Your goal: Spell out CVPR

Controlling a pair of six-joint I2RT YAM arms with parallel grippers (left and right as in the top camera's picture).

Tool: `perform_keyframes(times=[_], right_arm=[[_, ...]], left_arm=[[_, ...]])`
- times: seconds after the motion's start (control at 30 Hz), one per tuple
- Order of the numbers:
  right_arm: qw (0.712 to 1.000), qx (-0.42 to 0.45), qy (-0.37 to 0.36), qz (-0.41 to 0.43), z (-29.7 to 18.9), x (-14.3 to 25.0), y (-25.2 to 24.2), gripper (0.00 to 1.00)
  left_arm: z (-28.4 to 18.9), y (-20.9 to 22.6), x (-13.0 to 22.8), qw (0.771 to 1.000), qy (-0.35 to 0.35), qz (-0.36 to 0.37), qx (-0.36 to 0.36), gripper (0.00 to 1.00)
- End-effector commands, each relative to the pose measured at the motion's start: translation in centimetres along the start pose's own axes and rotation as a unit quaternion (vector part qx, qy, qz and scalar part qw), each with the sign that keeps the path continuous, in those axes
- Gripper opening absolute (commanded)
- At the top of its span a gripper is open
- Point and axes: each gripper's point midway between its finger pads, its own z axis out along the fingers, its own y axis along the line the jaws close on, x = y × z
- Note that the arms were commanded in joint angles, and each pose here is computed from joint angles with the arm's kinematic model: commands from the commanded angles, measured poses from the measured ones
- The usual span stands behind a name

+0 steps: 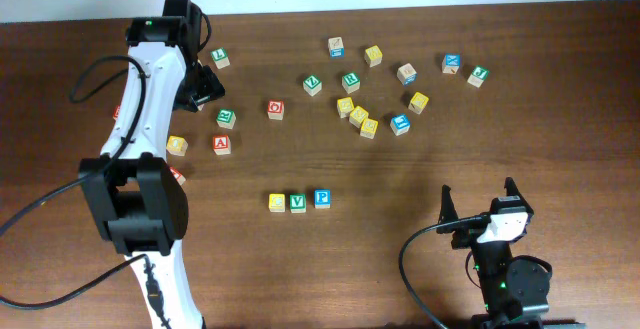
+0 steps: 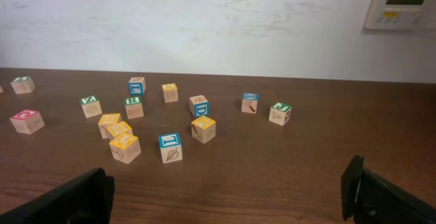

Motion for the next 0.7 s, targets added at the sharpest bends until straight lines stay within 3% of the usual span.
perform_keyframes(times=[0.0,0.67], right_arm=[[1.000,0.007,0.003,0.004,0.00,0.28,-0.30,0.98],[1.000,0.007,0.003,0.004,0.00,0.28,-0.30,0.98]], left_arm=[[0.12,0.77,-0.02,1.000,0.002,0.000,-0.012,0.99],[0.12,0.62,-0.25,1.000,-0.003,-0.001,-0.009,0.99]])
